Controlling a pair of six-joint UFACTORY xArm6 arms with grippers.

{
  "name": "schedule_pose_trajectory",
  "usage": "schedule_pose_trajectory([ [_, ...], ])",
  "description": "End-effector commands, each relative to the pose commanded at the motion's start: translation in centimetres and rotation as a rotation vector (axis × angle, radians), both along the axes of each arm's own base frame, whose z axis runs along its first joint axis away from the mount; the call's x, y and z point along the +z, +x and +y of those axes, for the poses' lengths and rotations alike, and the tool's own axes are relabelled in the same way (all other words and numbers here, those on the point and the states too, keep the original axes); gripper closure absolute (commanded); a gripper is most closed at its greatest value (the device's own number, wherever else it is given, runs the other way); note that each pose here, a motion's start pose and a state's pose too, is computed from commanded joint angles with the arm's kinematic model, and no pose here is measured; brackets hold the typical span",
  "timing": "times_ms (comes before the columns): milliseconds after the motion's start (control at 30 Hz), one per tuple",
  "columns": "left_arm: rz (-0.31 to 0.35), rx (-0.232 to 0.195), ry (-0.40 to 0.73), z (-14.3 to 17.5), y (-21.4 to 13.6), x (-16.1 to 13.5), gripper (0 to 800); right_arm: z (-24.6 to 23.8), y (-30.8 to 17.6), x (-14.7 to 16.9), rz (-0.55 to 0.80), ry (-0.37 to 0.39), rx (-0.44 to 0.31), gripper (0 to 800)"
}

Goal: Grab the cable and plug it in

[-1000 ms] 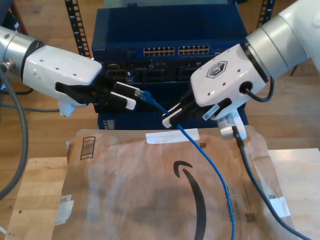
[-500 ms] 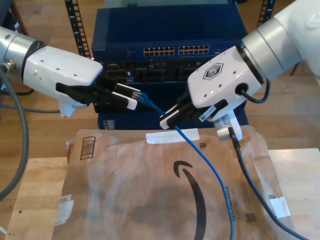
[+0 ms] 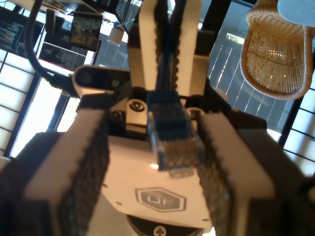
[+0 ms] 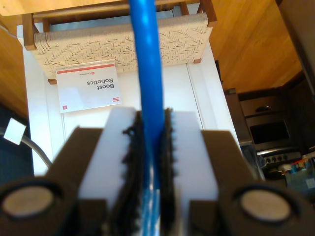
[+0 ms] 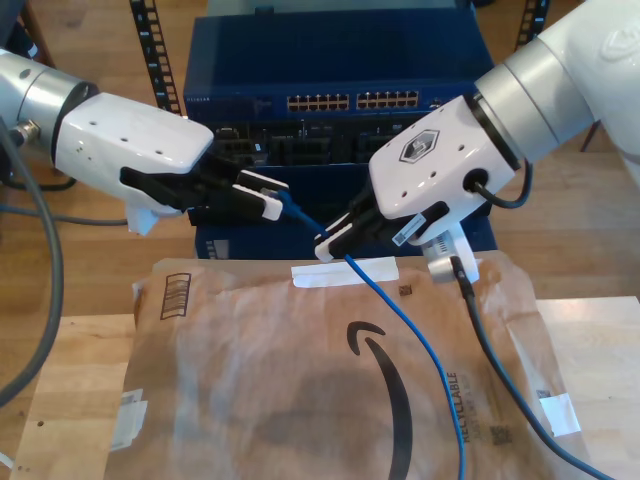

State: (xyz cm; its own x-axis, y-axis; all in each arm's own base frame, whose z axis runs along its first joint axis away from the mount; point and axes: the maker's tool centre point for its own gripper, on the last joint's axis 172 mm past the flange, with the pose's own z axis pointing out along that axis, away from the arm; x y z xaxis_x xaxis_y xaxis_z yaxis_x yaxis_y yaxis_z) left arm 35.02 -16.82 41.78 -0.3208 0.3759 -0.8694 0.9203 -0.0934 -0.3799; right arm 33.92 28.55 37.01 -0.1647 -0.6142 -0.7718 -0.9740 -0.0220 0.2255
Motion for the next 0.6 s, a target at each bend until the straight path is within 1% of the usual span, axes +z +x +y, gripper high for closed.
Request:
schedule_pose_trajectory([
  [400,-0.004,0.007,0.003,0.19,0.14,0.03,605,-0.09,0.00,-0.04,0.000,-0.001,-0.001,799],
  [500,-0.012,0.026,0.013,0.33,0.73,-0.20,651,-0.09,-0.03,-0.10,0.001,-0.002,-0.001,798],
  [600,-0.008,0.027,0.012,0.28,0.65,-0.71,666,-0.09,-0.03,-0.10,0.001,-0.002,-0.001,798],
])
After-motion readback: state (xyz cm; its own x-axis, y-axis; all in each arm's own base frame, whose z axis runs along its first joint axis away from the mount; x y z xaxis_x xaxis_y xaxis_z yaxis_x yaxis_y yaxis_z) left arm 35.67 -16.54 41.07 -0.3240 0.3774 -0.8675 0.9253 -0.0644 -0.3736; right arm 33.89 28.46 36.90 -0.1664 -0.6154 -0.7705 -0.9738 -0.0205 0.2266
